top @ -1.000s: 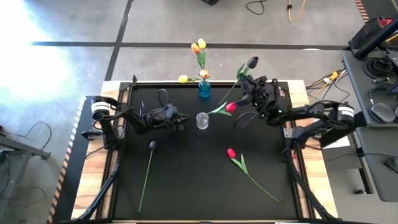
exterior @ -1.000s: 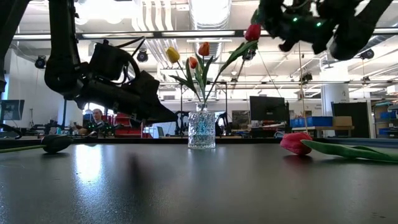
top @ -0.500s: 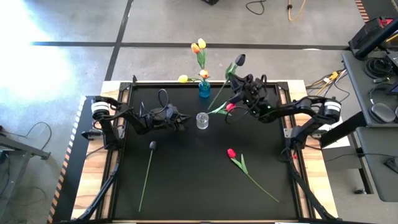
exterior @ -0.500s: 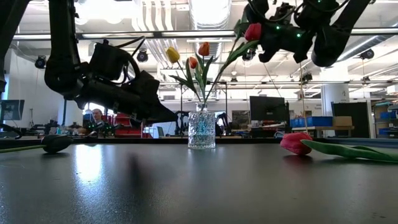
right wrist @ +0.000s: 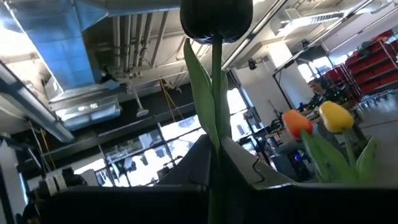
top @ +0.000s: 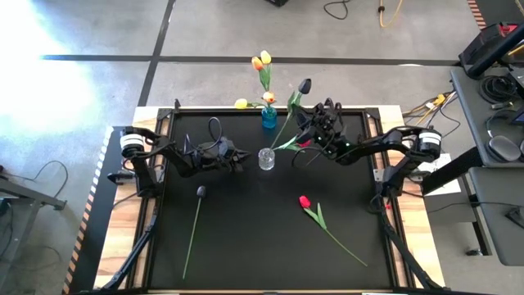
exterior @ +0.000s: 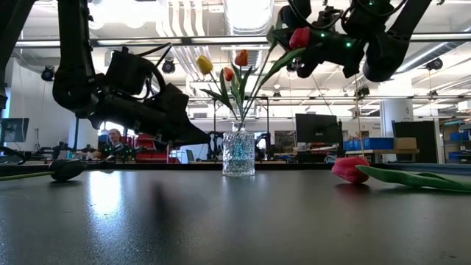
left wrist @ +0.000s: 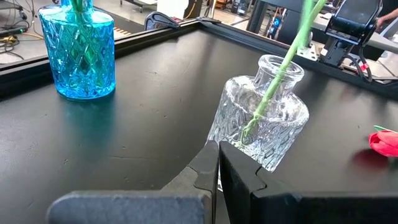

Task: Sort flowers into vase by color
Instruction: Put the right black tulip into the transparent vase

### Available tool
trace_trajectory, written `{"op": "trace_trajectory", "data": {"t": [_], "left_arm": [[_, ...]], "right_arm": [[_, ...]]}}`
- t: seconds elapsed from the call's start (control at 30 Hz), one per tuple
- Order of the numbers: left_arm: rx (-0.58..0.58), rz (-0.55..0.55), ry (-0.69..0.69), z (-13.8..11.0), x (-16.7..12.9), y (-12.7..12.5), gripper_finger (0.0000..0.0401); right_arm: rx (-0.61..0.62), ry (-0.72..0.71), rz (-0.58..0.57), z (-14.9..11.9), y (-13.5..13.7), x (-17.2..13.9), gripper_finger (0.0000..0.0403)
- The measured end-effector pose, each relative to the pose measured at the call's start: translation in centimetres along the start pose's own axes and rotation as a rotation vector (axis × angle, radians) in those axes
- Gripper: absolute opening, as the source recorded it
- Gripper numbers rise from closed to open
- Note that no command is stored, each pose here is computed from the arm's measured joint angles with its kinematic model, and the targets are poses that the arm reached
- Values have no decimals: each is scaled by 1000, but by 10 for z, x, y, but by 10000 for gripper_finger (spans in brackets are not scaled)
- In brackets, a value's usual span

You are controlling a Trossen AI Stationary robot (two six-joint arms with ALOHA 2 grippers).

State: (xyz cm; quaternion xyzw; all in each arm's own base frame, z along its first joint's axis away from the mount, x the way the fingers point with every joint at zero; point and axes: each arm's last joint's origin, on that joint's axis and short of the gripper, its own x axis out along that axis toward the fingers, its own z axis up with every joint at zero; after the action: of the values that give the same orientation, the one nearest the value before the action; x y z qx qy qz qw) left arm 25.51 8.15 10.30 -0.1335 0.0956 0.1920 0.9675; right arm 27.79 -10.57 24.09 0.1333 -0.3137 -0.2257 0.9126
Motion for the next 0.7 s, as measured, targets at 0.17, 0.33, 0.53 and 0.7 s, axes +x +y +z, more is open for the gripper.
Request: {"op": "trace_trajectory", "data": {"t": [0.17, 0.33, 0.53, 0.7], "left_arm": [[0, -1, -2, 0, 0, 0, 0], [0, -1, -2, 0, 0, 0, 0], [0, -1, -2, 0, 0, 0, 0], [0, -1, -2, 0, 0, 0, 0]], "right_arm": [[-66, 25, 23, -13, 8, 5, 12], [-151, 38, 86, -23, 17, 12, 12], [-234, 44, 133, -30, 28, 13, 12], [-294, 94, 137, -36, 30, 12, 13]]}}
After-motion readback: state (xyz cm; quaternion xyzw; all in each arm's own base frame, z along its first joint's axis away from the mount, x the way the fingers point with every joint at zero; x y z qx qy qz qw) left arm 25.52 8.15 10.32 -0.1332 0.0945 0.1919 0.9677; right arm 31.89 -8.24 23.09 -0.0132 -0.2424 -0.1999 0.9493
